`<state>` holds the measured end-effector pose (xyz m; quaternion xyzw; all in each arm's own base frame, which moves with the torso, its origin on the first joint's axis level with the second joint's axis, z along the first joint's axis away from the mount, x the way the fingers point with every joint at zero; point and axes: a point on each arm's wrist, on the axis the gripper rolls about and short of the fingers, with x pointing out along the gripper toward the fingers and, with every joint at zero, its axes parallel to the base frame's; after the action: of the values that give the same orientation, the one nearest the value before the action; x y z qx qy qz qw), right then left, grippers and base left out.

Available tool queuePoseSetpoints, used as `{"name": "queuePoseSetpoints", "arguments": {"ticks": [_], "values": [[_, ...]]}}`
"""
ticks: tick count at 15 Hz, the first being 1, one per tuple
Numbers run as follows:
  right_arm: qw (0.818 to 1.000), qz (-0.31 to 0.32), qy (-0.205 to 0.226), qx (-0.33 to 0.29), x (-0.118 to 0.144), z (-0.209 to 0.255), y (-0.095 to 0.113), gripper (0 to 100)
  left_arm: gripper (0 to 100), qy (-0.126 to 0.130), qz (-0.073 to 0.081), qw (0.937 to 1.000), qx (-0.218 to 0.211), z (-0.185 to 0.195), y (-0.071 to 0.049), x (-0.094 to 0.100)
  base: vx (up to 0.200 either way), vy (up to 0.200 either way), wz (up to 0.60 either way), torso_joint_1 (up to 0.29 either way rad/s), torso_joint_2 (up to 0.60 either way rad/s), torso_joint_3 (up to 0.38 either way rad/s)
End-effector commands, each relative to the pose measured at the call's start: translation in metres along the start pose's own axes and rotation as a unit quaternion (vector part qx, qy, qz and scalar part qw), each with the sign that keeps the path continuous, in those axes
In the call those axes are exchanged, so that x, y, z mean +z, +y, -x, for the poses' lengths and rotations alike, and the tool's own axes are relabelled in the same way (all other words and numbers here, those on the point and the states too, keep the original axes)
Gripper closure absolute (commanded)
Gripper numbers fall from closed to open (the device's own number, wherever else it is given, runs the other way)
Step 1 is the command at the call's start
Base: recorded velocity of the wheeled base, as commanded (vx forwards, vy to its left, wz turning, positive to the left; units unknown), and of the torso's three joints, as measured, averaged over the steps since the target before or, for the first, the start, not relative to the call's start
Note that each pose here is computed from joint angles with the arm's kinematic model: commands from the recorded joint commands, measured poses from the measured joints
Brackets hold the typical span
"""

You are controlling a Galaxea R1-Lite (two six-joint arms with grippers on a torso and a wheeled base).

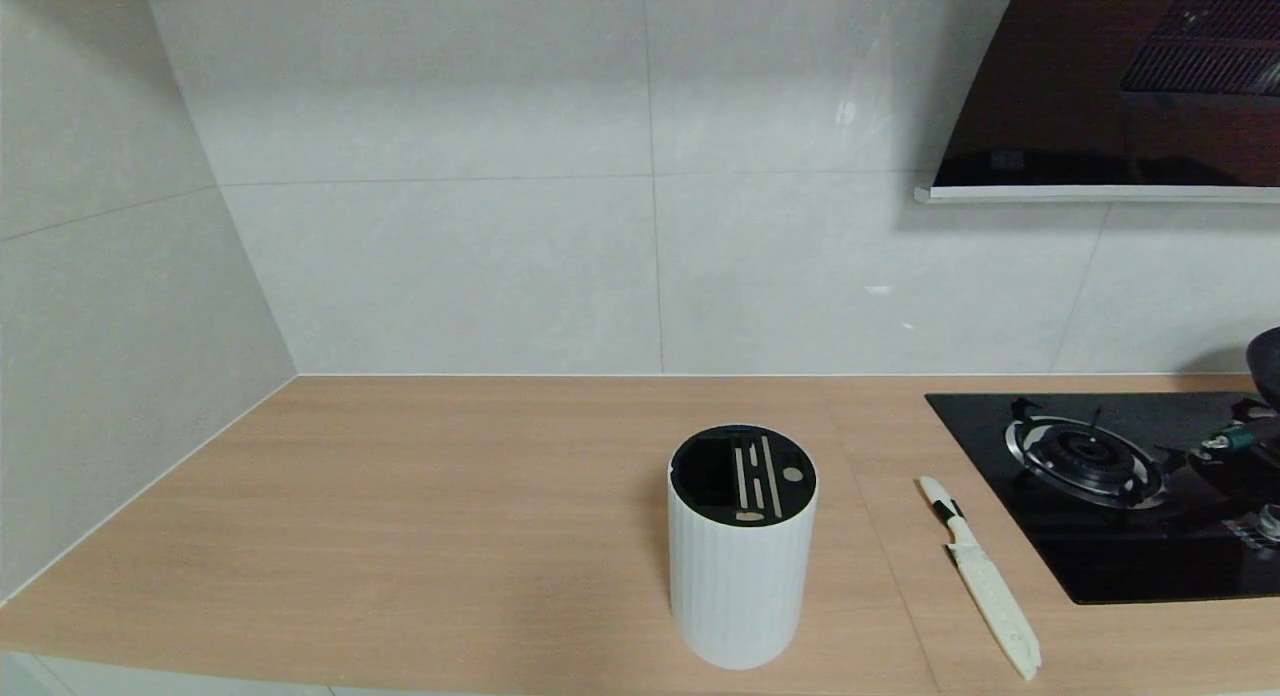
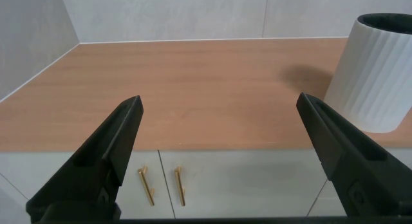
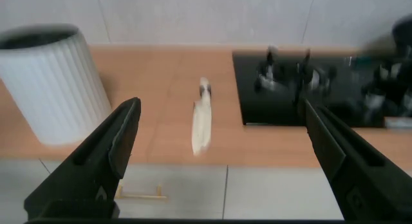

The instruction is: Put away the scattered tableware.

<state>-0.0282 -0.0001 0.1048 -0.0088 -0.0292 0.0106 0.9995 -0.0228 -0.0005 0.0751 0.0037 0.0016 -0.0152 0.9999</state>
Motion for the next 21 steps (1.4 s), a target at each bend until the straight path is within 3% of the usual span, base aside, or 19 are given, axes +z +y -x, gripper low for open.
{"name": "queuePoseSetpoints", "arguments": {"ticks": [1, 2, 3, 7, 11, 13, 19, 21], "values": [[0.998, 0.001, 0.059, 0.029, 0.030, -0.018, -0.001, 0, 0, 0.001, 0.000, 1.0000, 0.000, 0.000, 0.000, 0.000, 0.000, 0.000, 0.00, 0.000, 0.00, 0.000], [0.989, 0.000, 0.142, 0.045, 0.039, -0.047, 0.000, 0, 0, 0.001, 0.000, 1.0000, 0.000, 0.000, 0.000, 0.000, 0.000, 0.000, 0.00, 0.000, 0.00, 0.000], [0.981, 0.000, 0.187, 0.049, 0.043, -0.065, 0.001, 0, 0, 0.001, 0.000, 1.0000, 0.000, 0.000, 0.000, 0.000, 0.000, 0.000, 0.00, 0.000, 0.00, 0.000], [0.946, 0.000, 0.319, 0.052, 0.054, -0.149, 0.005, 0, 0, 0.001, 0.000, 1.0000, 0.000, 0.000, 0.000, 0.000, 0.000, 0.000, 0.00, 0.000, 0.00, 0.000], [0.926, 0.005, 0.372, 0.064, 0.027, -0.216, 0.015, 0, 0, 0.001, 0.000, 1.0000, 0.000, 0.000, 0.000, 0.000, 0.000, 0.000, 0.00, 0.000, 0.00, 0.000], [0.921, 0.007, 0.384, 0.061, -0.004, -0.254, 0.019, 0, 0, 0.001, 0.000, 1.0000, 0.000, 0.000, 0.000, 0.000, 0.000, 0.000, 0.00, 0.000, 0.00, 0.000], [0.904, 0.014, 0.425, 0.046, -0.084, -0.301, 0.024, 0, 0, 0.001, 0.000, 1.0000, 0.000, 0.000, 0.000, 0.000, 0.000, 0.000, 0.00, 0.000, 0.00, 0.000], [0.900, 0.014, 0.433, 0.044, -0.100, -0.307, 0.024, 0, 0, 0.001, 0.000, 1.0000, 0.000, 0.000, 0.000, 0.000, 0.000, 0.000, 0.00, 0.000, 0.00, 0.000]]}}
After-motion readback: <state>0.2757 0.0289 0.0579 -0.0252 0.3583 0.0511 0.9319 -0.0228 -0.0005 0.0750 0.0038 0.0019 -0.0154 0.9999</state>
